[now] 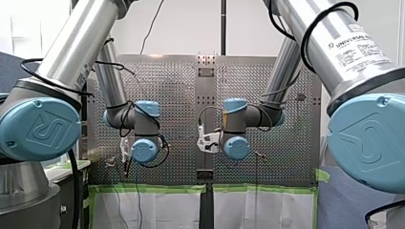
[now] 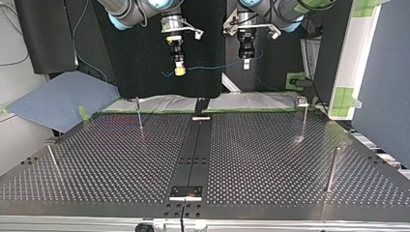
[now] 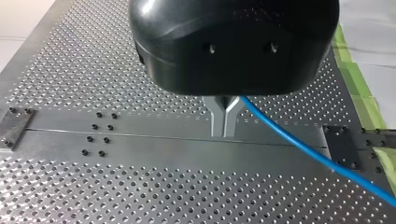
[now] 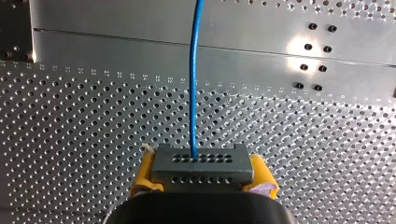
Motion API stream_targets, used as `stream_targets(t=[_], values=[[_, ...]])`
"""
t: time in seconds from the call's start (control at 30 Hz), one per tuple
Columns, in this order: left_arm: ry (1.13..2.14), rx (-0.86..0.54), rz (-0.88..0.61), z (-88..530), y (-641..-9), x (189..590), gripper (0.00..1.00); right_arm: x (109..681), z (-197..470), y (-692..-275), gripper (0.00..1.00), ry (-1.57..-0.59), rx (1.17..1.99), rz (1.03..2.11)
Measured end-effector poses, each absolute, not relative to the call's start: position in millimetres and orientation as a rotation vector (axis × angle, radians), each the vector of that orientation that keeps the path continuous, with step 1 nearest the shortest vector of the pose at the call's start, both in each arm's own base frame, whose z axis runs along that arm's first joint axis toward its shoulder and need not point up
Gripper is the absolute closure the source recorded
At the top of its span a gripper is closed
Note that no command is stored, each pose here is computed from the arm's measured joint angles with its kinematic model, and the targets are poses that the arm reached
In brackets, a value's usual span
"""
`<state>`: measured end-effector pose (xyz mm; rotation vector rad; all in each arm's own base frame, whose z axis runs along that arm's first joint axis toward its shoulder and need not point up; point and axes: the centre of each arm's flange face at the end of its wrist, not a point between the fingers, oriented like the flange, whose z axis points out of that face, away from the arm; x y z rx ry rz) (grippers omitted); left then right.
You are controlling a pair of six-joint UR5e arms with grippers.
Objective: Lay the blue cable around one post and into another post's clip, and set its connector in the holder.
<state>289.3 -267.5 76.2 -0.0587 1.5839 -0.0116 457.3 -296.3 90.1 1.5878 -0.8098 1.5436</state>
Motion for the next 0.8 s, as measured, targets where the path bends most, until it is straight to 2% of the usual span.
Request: stream_targets(t=[0.57,0.8], values=[[1.585,-0.058,-0.011,76.0,-267.5,289.4,1.00,457.5,90.0,-296.2,1.00,-0.809,1.589,1.544],[1.585,-0.058,-0.011,76.0,-267.5,289.4,1.00,478.0,74.1,-281.3,1.00,-0.779,1.671,1.544]])
